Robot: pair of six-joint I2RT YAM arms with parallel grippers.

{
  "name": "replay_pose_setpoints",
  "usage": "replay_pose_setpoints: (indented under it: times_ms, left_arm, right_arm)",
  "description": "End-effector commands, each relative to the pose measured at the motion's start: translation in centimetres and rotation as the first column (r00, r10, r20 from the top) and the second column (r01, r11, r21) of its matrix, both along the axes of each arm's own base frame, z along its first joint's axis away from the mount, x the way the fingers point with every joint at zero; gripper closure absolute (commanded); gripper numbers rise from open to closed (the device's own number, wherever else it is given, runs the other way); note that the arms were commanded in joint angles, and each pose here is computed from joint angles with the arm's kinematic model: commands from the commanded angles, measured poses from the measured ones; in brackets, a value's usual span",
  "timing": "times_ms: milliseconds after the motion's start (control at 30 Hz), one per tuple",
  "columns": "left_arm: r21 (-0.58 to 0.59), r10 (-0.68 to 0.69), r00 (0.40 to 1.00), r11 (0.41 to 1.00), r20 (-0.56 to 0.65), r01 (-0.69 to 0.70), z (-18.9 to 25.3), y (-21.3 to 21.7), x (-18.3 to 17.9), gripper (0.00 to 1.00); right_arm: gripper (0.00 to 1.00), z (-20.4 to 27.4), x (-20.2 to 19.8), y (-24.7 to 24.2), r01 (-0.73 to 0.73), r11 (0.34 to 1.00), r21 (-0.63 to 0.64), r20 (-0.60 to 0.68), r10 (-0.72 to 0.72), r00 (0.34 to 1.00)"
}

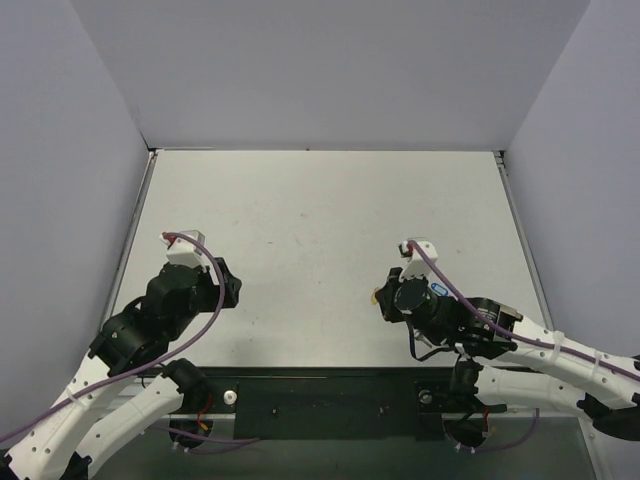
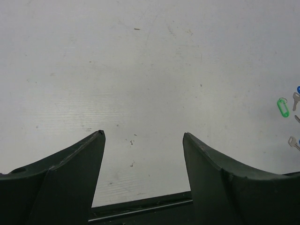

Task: Remove the keys from the keyring

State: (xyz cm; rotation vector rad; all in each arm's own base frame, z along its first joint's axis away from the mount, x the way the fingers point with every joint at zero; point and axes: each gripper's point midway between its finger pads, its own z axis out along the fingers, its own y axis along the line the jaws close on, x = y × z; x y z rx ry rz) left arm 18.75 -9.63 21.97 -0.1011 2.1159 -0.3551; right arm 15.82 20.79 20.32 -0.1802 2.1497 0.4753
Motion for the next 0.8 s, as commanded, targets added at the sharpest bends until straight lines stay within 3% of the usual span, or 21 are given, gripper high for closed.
replay_pose_setpoints:
  times_ms: [0, 400, 767]
  left_arm:
    - [-0.005, 0.001, 0.997, 1.000, 0.080, 0.000, 1.5, -0.1, 1.2, 0.23]
    - [-0.039, -0.005, 0.994, 0.999, 0.107, 0.009, 2.1, 0.0, 1.3, 0.24]
    - [-0.052, 0.021, 0.992, 0.999, 0.127, -0.014, 2.4, 0.7, 1.3, 0.25]
  right_arm:
    - [1.00, -0.6, 0.4, -2.6, 0.078, 0.997, 0.006, -0.061, -0.077, 0.995]
    - [1.00, -1.2, 1.9, -6.4, 0.201, 0.979, -0.045, -0.134, -0.205, 0.970]
    - [1.00, 0.0, 3.9, -12.1, 0.360, 0.918, -0.168, -0.250, -0.393, 0.885]
